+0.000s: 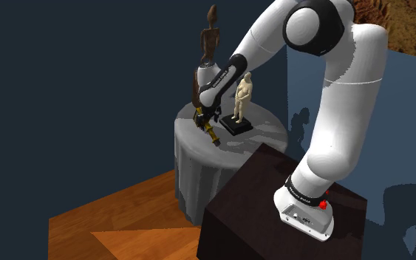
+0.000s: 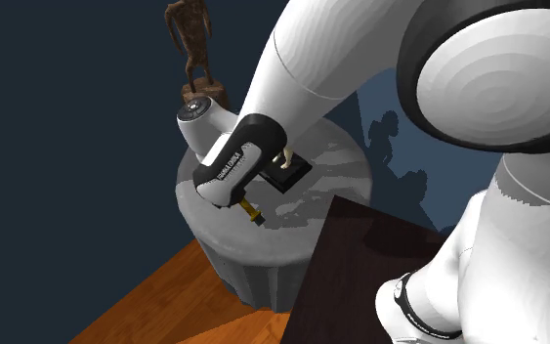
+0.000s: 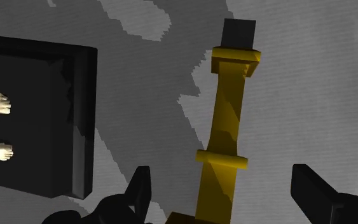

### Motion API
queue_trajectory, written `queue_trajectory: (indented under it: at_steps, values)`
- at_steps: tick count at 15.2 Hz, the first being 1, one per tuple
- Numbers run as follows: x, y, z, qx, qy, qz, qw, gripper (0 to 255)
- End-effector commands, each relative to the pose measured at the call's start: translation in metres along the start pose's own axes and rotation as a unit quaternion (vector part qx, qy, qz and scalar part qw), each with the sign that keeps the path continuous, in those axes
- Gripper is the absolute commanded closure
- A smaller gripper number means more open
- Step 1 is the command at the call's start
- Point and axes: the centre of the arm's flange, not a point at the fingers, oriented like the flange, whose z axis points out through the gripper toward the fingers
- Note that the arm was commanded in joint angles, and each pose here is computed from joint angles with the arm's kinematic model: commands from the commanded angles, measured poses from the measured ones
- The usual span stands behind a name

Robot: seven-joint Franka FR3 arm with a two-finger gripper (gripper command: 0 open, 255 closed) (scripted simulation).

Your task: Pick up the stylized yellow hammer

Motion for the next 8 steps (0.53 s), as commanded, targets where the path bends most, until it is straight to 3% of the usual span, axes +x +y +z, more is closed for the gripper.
queue_trajectory:
  at_steps: [1,3,4,8]
  values:
    - [0.0003,-0.0023,0.0112,0.0,0.0,0.0,1.0,0]
    - [0.0004,-0.0027,0.0142,0.0,0.0,0.0,1.0,0]
    - [0.0002,-0.0031,0.0144,0.0,0.0,0.0,1.0,255]
    - [0.0002,-0.0032,0.0146,0.0,0.0,0.0,1.0,255]
